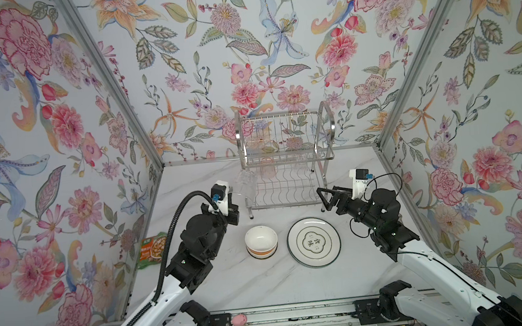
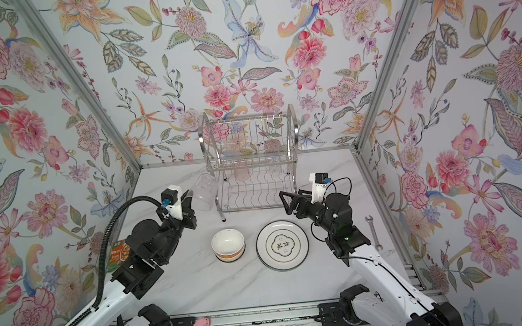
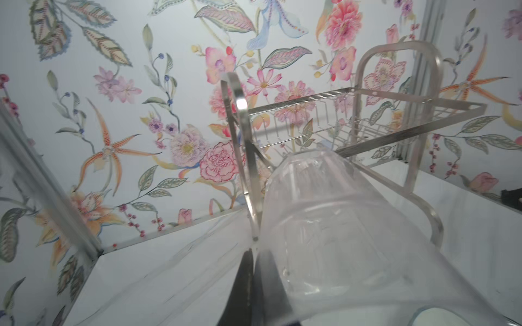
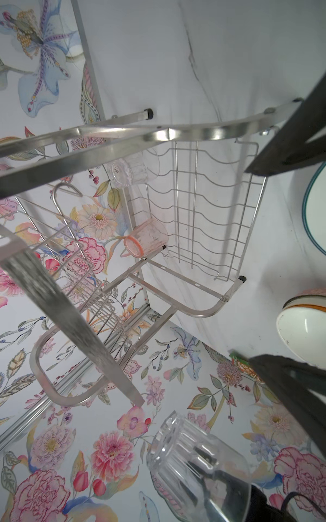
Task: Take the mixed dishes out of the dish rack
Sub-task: 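Close the left gripper on the clear glass while the right gripper opens, then lower the clear glass onto the table by the snack bag with left while right withdraws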
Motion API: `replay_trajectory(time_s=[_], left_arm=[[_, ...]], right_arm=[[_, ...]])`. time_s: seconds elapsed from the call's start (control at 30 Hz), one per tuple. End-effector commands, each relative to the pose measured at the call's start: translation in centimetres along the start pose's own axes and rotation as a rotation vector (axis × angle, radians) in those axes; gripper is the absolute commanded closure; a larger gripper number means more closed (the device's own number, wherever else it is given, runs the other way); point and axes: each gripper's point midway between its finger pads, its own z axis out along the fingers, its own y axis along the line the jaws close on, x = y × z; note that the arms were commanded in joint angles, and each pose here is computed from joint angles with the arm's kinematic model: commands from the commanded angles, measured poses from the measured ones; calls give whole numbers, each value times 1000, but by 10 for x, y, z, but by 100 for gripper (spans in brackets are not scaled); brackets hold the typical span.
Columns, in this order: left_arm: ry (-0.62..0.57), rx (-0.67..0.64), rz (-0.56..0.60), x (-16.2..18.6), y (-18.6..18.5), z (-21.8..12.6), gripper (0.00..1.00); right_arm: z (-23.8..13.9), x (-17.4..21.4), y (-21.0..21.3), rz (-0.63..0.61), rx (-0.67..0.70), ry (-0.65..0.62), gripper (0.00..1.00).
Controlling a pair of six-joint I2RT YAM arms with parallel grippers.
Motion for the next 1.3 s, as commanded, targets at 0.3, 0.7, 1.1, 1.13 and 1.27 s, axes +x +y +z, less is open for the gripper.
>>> replay_trajectory(time_s=[0.3,0.7,1.1,1.13,1.27], left_arm=[[587,-256,60,60,102,24,100],[977,-262,-111,153,168,31,100],[1295,-285,-78,242,204,28,100],[1298,-283,-78,245,206,29,100],[1306,-280,-67,255,209,35,100]], right_arm=[[-6,0,33,-512,-35,-3,1],[10,29,49,-596,-137,94,1],[15,32,56,-629,-149,116,1],[15,33,55,-626,-145,113,1],[14,35,55,-621,-133,117,1]])
